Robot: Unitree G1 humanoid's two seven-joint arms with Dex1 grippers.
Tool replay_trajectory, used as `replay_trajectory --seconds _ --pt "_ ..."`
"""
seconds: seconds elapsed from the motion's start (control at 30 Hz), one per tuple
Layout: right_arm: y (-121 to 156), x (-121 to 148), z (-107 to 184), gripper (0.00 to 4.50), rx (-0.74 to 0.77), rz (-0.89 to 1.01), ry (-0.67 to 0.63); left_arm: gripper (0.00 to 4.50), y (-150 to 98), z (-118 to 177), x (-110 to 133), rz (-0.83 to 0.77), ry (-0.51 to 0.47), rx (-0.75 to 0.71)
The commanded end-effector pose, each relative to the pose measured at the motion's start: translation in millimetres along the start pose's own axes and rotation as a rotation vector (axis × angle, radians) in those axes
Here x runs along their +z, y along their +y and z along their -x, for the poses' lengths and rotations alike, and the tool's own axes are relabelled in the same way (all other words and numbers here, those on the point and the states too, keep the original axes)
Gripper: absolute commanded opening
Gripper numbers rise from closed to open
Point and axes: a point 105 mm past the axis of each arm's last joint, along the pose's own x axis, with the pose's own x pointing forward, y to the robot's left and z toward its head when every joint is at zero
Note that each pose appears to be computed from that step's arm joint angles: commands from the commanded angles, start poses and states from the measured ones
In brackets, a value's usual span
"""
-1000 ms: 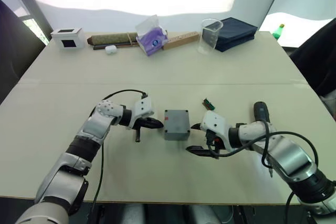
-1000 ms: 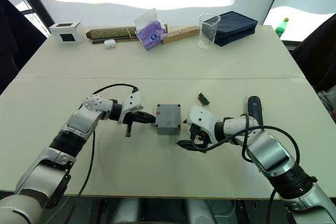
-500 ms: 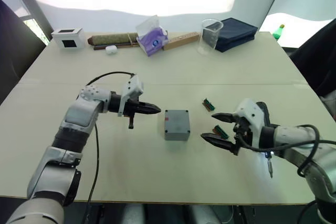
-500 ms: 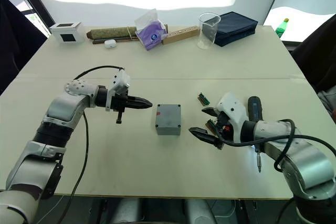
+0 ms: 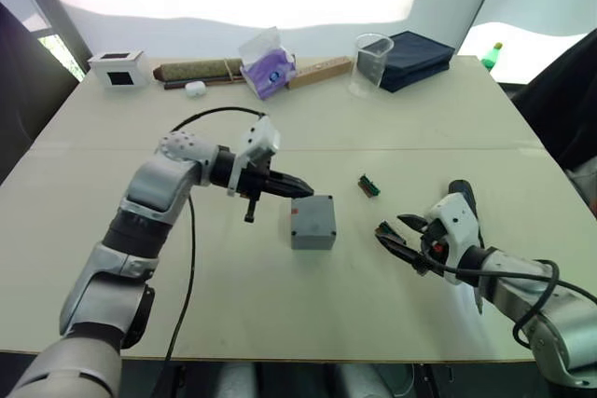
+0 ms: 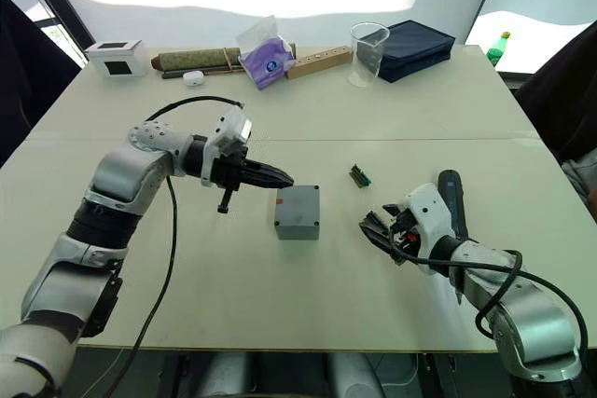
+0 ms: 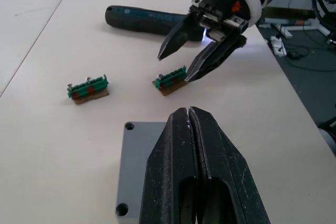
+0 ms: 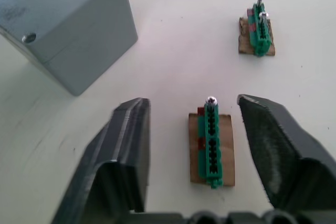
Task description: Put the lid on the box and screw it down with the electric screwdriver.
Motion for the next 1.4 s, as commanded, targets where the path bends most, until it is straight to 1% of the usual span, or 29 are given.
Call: replay_trajectory --seconds 0.03,0.13,0.73,0.77,0.8,0.83,0.87,0.9,0.93,1.07,1.2,1.4 --pt "-3 4 0 2.05 -0.018 0.024 -0.028 0.0 -6 -4 -3 -0.078 0.06 -0.019" --pt "-3 3 -2 2.05 -0.017 0.027 -0.027 0.0 -6 -5 -6 -0.077 0.064 -0.017" --pt "-10 3 -15 2.05 -0.023 0.026 -0.031 0.0 -3 -9 -5 -0.052 0.045 0.007" --pt "-9 2 -15 1.54 -0.019 0.029 -0.028 0.0 -3 -9 -5 -0.05 0.045 0.009" --pt "-9 1 -16 1.38 -0.019 0.03 -0.025 0.0 -3 -9 -5 -0.049 0.046 0.011" --pt "-9 1 -16 0.89 -0.019 0.031 -0.024 0.0 -3 -9 -6 -0.047 0.047 0.012" --pt "-8 1 -16 0.64 -0.017 0.031 -0.023 0.0 -2 -8 -6 -0.046 0.05 0.015" --pt "-8 1 -16 0.08 -0.019 0.028 -0.025 0.0 -2 -8 -7 -0.043 0.051 0.019" --pt "-8 1 -16 0.03 -0.019 0.027 -0.026 0.0 -1 -7 -7 -0.041 0.051 0.021" --pt "-7 3 -16 0.03 -0.018 0.026 -0.034 0.0 1 -5 -14 -0.031 0.071 0.035" --pt "-6 6 -14 0.03 -0.014 0.026 -0.046 0.0 2 -4 -17 -0.02 0.07 0.045" --pt "-5 30 -7 0.03 -0.003 0.048 -0.108 0.0 7 -1 -30 0.017 0.072 0.074"
